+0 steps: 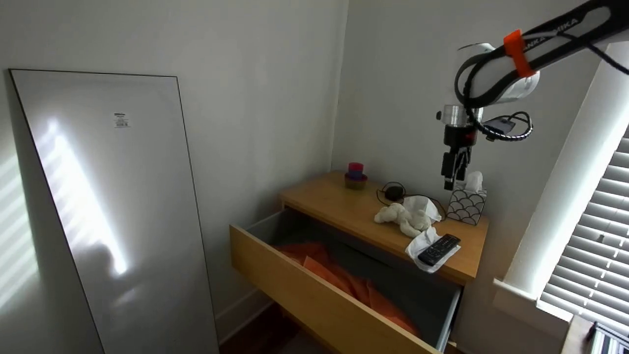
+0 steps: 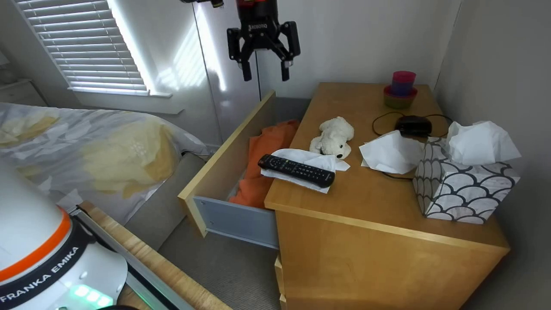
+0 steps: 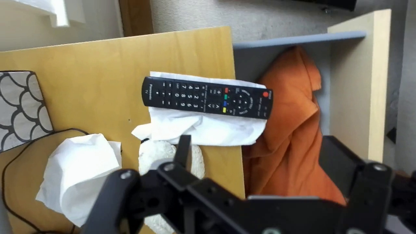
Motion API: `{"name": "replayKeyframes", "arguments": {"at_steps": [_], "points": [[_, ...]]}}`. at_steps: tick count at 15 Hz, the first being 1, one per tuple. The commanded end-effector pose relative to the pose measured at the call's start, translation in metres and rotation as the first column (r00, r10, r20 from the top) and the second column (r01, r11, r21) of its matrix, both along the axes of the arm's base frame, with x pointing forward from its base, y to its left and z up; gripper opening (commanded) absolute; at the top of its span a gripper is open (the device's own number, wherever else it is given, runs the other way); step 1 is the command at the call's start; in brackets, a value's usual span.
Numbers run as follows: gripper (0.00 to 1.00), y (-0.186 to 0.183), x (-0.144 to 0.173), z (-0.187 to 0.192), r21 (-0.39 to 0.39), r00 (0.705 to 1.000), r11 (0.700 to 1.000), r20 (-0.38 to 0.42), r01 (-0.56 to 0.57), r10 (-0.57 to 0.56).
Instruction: Remove the remote from the paper towel and put it on the cupboard
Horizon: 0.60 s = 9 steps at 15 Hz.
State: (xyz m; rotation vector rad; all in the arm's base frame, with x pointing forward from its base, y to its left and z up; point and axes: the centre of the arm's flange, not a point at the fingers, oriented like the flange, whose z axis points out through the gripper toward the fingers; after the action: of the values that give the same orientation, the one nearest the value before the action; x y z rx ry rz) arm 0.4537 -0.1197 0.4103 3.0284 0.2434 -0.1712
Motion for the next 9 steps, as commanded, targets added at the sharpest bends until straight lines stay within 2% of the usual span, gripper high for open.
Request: {"name": "replayKeyframes", "arguments": {"at_steps": [1, 3, 6, 9], "points": [[1.0, -0.004, 0.006, -0.009, -0.027, 0.999, 0.999, -0.025, -0.036, 0.035], [1.0, -0.007, 0.016, -0.024, -0.056, 0.996, 0.996, -0.061, -0.072, 0.068], [1.0, -0.009, 0.022, -0.026, -0.064, 0.995, 0.994, -0.069, -0.083, 0.079], [1.0, -0.009, 0.015, -0.052, -0.056, 0.95, 0.956, -0.141, -0.289, 0.279]]}}
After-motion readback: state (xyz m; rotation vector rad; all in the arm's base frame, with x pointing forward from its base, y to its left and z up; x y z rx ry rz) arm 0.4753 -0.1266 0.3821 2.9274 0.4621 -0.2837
